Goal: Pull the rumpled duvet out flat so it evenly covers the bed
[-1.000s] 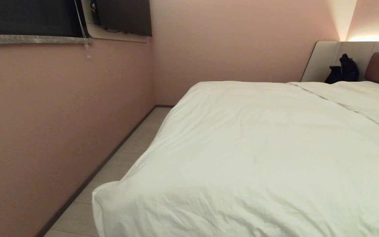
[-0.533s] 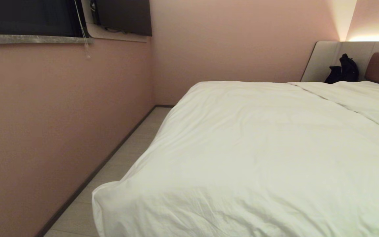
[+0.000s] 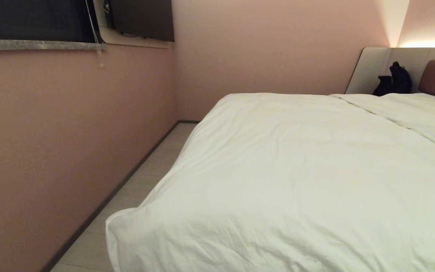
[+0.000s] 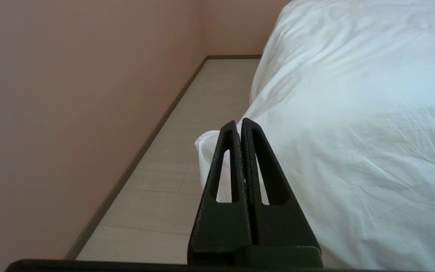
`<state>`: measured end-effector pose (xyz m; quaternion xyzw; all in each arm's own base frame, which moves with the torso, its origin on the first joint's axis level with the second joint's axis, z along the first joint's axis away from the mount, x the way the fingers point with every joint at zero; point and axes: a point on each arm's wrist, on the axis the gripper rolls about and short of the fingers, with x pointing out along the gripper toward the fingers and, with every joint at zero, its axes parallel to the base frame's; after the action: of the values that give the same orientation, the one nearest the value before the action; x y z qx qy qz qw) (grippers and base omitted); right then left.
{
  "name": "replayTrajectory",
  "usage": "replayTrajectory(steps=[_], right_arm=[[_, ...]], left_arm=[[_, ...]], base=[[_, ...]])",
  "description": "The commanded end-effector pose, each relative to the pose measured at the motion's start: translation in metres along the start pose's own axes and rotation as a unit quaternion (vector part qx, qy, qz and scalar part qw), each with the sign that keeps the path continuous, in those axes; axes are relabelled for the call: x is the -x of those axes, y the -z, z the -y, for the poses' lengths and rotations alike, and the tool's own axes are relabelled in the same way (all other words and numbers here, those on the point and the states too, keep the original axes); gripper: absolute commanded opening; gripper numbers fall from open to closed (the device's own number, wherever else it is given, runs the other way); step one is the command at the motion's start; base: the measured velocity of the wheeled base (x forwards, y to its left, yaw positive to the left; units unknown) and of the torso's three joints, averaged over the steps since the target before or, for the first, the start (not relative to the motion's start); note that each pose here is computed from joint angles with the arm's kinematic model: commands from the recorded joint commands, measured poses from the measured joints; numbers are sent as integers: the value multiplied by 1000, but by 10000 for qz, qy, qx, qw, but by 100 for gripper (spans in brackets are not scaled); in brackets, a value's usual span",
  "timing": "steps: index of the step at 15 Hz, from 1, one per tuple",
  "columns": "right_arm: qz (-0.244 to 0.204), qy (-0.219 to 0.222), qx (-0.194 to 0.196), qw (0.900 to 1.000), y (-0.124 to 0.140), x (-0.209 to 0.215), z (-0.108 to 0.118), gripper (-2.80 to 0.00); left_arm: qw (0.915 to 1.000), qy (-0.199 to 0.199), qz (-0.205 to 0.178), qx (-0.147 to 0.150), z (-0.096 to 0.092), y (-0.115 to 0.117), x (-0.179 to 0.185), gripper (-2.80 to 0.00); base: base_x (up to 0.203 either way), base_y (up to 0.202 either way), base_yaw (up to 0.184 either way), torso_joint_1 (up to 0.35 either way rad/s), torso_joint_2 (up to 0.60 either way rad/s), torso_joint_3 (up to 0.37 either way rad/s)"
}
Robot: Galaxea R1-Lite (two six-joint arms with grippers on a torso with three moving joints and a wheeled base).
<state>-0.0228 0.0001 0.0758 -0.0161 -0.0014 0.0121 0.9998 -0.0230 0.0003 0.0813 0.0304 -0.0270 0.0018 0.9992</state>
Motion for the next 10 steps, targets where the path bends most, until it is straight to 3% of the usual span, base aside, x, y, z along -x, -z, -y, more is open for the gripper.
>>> replayTrajectory(steps=[1,6,10], right_arm=[[-4,-2,0,10000,0,0,0,-280],[-4,-2,0,10000,0,0,0,-280],[-4,-2,0,10000,0,0,0,-280]], left_arm=[[10000,10,-9,6,0,0,0,-280],[9995,95,-303,27,1,6,0,-280],[9994,91,-282,175,1,6,0,-280]], base=[[0,0,0,0,0,0],[0,0,0,0,0,0],[0,0,0,0,0,0]])
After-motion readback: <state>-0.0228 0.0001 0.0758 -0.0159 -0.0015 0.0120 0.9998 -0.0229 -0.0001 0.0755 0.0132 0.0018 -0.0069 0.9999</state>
